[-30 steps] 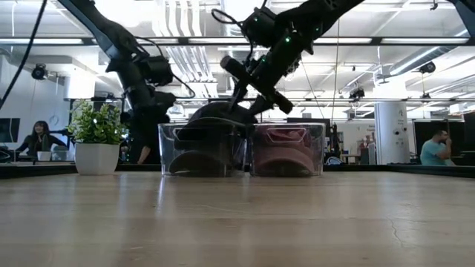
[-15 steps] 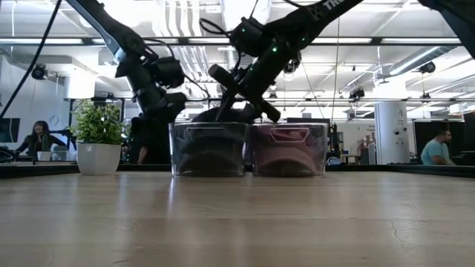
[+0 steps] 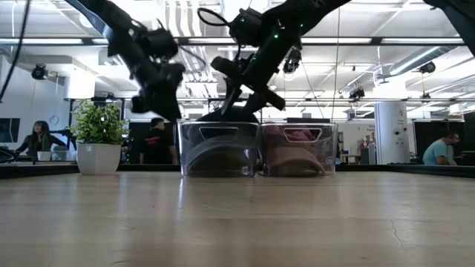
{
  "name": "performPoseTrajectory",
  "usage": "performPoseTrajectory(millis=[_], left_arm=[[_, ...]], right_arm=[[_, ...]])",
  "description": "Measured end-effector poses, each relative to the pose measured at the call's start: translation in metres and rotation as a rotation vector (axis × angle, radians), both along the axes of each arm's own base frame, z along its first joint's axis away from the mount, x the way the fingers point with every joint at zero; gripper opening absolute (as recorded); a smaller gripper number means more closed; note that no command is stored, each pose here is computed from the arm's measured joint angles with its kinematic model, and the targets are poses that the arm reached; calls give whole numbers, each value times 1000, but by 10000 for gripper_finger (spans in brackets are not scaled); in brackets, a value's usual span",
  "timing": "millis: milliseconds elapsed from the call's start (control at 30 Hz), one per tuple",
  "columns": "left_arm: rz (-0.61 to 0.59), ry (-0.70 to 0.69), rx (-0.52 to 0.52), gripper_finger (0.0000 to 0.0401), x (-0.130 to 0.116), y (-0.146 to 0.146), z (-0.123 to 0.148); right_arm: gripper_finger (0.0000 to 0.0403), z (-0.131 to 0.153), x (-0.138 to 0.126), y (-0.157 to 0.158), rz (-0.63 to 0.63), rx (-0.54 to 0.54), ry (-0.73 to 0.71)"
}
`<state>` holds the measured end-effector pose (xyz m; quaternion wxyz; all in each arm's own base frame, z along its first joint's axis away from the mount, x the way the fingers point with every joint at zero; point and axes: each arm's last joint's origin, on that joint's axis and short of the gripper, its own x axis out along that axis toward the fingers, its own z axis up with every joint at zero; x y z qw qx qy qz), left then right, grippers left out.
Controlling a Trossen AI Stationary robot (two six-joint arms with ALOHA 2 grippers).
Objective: Pick & Place hat
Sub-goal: Return to Home Position
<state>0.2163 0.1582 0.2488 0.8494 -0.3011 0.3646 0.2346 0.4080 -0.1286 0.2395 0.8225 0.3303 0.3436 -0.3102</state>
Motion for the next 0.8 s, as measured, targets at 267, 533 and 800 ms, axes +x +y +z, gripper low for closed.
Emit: performPoseTrajectory(millis=[267, 533, 800], left_arm=[[88, -279, 56, 97, -29, -26, 72], [-80, -552, -46, 97, -38, -72, 103], [-73, -592, -159, 97, -38, -91, 105]], right_arm=[[187, 36, -16, 26, 122, -50, 7], [187, 79, -68, 107, 282, -259, -73], [187, 56, -159, 157, 365, -211, -227]])
